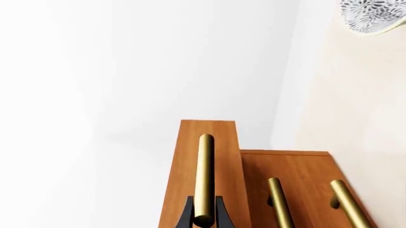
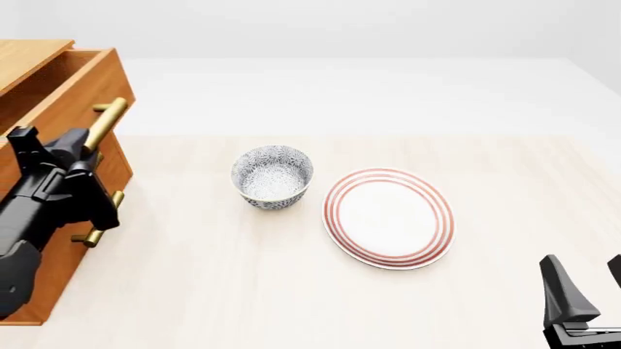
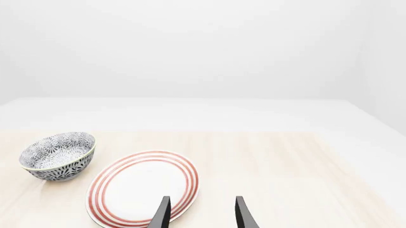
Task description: Open the top drawer of the cabinet.
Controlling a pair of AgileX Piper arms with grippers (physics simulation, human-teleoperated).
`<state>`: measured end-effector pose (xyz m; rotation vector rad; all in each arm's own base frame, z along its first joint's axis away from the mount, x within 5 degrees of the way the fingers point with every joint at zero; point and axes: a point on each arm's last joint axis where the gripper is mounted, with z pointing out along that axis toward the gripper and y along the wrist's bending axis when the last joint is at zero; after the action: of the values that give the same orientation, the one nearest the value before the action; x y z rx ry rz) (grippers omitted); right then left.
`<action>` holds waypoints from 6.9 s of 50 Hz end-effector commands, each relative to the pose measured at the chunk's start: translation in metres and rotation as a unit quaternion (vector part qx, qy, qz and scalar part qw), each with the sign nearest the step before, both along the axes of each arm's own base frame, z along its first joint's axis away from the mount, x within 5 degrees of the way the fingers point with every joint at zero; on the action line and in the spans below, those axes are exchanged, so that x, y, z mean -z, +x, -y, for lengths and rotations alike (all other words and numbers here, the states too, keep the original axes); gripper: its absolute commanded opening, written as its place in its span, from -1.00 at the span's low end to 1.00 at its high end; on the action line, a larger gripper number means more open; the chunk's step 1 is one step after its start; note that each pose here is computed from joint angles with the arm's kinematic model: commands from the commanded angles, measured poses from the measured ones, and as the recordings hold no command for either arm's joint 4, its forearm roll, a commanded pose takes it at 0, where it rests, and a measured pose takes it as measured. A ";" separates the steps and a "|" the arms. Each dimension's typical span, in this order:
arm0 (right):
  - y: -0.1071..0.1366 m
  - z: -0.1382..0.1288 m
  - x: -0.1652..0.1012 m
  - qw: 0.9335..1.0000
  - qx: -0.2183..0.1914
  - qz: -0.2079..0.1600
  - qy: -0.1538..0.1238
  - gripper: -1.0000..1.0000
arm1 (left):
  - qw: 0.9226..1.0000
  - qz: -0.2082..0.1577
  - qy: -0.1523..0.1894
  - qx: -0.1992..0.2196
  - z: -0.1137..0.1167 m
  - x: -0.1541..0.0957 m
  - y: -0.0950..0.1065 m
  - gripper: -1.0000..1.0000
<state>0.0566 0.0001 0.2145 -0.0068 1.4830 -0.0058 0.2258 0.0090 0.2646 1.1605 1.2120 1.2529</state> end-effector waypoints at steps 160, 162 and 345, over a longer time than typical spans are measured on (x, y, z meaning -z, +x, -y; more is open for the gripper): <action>0.000 0.000 0.000 1.000 0.000 0.000 0.000 1.00 | 0.943 0.034 -0.271 0.188 0.056 -0.088 -0.069 1.00; 0.000 0.000 0.000 1.000 0.000 0.000 0.000 1.00 | 0.940 0.037 -0.283 0.187 0.055 -0.090 -0.072 1.00; 0.000 0.000 0.000 1.000 0.000 0.000 0.000 1.00 | 0.674 -0.206 -0.693 -0.147 0.020 -0.160 -0.045 1.00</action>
<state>0.0566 0.0001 0.2145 -0.0068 1.4830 -0.0058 0.1766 -0.0112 0.4300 0.0316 2.1131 -0.0576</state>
